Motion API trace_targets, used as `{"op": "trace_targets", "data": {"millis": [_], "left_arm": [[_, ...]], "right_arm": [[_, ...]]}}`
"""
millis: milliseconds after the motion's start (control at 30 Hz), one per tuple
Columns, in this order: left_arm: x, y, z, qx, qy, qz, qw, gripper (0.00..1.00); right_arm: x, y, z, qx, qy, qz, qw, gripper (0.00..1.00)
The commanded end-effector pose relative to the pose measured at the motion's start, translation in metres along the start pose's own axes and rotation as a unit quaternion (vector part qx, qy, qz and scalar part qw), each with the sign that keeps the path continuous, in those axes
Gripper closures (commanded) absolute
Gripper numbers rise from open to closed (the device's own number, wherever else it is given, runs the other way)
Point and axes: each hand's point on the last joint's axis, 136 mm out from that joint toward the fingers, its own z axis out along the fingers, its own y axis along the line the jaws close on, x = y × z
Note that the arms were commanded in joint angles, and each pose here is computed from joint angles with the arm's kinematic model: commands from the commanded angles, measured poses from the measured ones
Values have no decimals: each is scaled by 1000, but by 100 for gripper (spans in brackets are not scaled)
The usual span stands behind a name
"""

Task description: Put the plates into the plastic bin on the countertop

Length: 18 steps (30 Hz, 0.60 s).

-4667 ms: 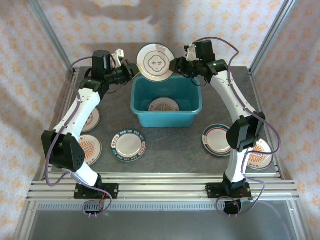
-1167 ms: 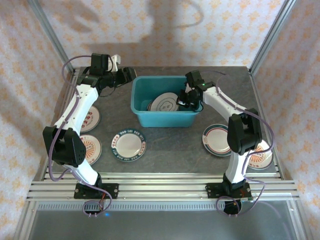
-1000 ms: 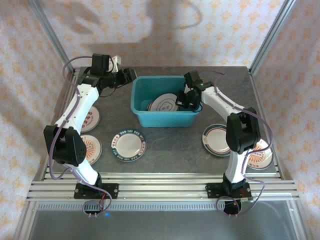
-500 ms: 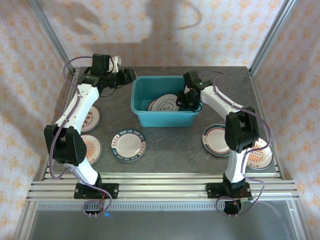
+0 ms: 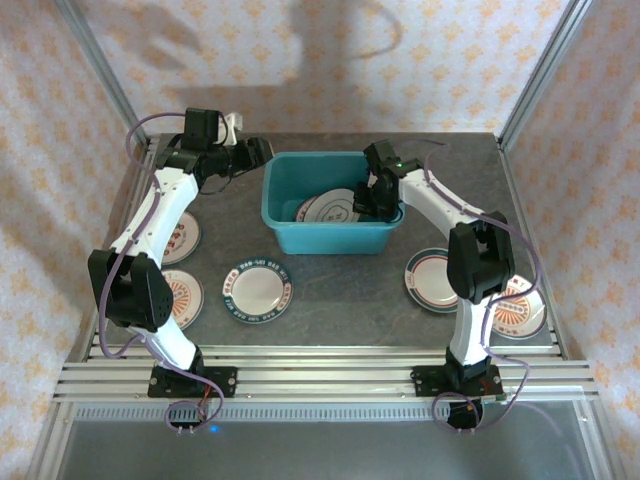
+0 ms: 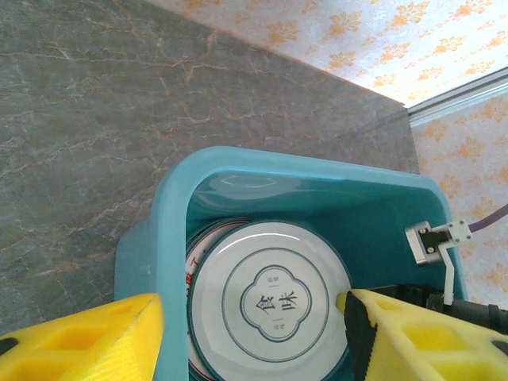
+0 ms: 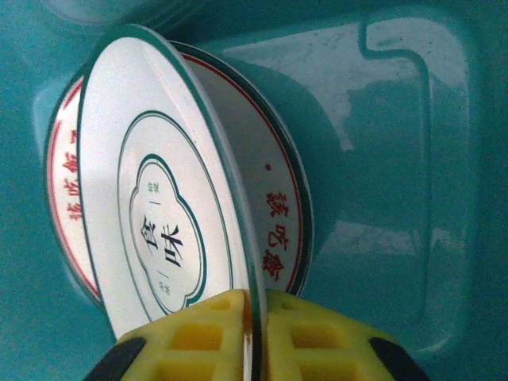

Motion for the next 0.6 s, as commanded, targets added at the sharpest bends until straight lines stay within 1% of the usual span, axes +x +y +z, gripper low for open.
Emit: {"op": "trace_targets", "data": {"millis": [0, 300, 400, 567], "left_arm": [[1, 6, -4, -14, 0, 7, 1000, 38], [2, 8, -5, -20, -2, 3, 1000, 38], [3, 10, -6, -25, -4, 1, 1000, 38], [2, 23, -14, -65, -14, -7, 998, 38]], "right_arm": [[1, -6, 0, 31, 4, -8, 999, 83], [-4, -4, -9, 36, -9, -18, 999, 68], [-7, 0, -18, 32, -19, -23, 999, 61], [-10, 10, -40, 19, -38, -35, 998, 53]]}}
